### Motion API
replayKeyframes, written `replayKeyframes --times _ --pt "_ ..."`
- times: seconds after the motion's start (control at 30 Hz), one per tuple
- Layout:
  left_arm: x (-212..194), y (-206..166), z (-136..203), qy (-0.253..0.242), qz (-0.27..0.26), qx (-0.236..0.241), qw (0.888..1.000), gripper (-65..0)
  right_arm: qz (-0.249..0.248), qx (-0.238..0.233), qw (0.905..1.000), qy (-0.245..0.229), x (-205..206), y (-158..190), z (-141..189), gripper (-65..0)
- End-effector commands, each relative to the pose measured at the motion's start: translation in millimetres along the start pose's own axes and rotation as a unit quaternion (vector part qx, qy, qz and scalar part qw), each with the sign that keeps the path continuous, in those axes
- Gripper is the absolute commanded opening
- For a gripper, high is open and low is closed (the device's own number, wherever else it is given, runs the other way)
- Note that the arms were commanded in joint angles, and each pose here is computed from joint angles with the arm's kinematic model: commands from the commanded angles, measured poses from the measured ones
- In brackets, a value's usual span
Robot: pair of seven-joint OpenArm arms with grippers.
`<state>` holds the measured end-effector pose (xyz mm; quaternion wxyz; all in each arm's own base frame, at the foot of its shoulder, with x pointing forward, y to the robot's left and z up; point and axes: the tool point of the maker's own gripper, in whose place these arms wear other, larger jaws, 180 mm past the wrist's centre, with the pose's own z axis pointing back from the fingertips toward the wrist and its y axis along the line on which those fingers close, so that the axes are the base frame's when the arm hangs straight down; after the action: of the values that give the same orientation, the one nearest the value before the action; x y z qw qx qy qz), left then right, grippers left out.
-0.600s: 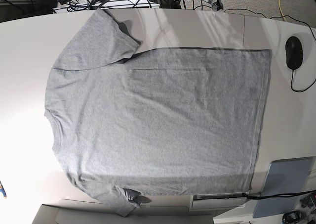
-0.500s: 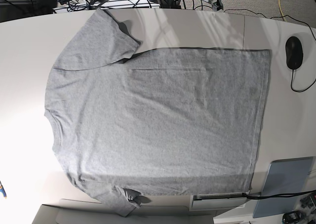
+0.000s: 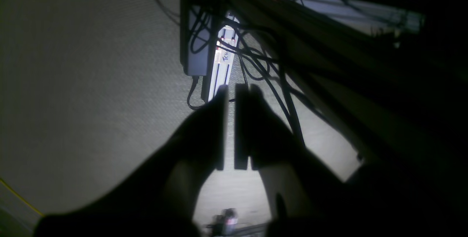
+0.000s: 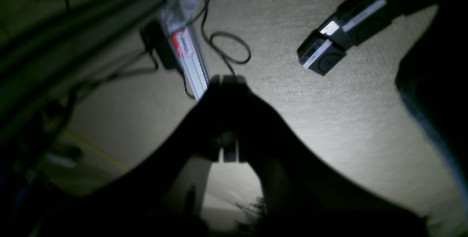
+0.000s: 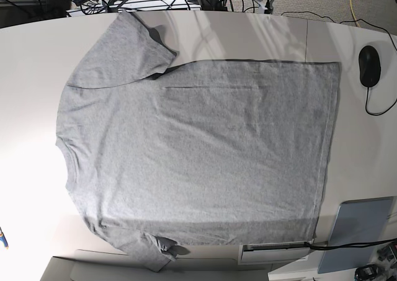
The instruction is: Fold the T-shirt properly
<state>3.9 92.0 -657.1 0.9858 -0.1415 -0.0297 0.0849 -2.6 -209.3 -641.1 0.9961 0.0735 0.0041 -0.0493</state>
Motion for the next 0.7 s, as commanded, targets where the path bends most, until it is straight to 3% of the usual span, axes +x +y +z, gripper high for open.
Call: replayKeyframes --times 0.0,0.23,0.47,0.53,0.6,0.67 --pt "-1.3 -0.6 0.9 0.002 -0.011 -0.008 1.0 -62.4 0.015 0.003 0.9999 0.003 1.1 -5.7 3.4 -65.0" --pt "-7.5 -2.2 3.3 0.021 -0.058 -0.03 0.998 -62.4 0.092 0.021 0.9945 0.045 -14.1 -4.2 5.7 -65.0" --pt "-5.0 -2.8 3.2 0.015 -0.045 -0.03 0.998 -62.3 0.062 0.028 0.9975 0.017 -4.1 -0.8 5.4 -65.0" --pt "-2.0 -3.1 3.1 0.007 -0.026 -0.031 0.999 -57.2 0.042 0.033 0.9986 0.007 -0.3 0.2 5.8 -65.0" --pt "-0.7 -3.2 3.1 0.004 -0.017 -0.031 0.999 -45.0 0.03 0.035 0.9989 0.003 1.4 0.9 6.0 -65.0" --pt "-0.6 -3.0 3.2 0.003 -0.016 -0.031 0.999 -31.5 0.023 0.037 0.999 -0.001 2.7 1.6 6.0 -59.5"
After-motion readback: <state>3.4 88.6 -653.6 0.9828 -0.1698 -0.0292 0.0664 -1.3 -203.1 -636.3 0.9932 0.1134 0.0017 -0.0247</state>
